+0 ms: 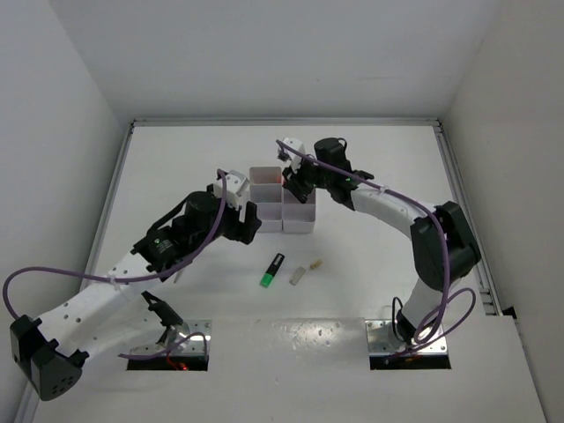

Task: Sort the stationery into containers
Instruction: Place the pen in the storage box.

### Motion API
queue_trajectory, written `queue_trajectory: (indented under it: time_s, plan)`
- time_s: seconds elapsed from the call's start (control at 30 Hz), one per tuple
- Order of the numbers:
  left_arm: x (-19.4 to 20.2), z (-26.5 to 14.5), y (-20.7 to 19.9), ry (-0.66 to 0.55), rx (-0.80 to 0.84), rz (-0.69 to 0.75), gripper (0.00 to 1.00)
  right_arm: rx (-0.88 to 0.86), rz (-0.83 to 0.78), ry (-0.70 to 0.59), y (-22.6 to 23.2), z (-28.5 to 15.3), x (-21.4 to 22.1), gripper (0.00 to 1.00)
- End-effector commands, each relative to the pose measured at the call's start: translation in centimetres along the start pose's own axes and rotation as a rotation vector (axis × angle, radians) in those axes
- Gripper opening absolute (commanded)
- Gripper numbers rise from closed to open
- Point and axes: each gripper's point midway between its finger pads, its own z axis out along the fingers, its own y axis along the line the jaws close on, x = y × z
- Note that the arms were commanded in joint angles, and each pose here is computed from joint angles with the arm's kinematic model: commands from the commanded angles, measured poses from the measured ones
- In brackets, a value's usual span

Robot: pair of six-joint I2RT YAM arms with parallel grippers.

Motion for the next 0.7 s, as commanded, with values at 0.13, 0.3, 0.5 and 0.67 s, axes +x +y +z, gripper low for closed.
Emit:
queue_trajectory:
  time_s: [0.13, 0.3, 0.5, 0.67]
  plan:
    - [0.4, 0.9, -0.3, 0.011, 0.023, 0.000, 0.76, 0.009, -0.059, -0.025, 0.0, -0.3, 0.3, 0.42]
    - [3.3, 2.7, -2.4, 0.127, 0.100, 0.012, 0.47, -0.002, -0.067, -0.051, 0.3, -1.0, -0.6, 0.49]
    - [6.9, 3.8, -5.8, 0.263, 0.203, 0.055, 0.45, -0.013, -0.013, -0.118, 1.0, -5.1, -5.5, 0.16]
    - [10.5, 5.2, -7.2, 0.379, 0.186, 0.070, 0.66, 0.396, 0.114, -0.013, -5.4, -9.9, -6.5, 0.01]
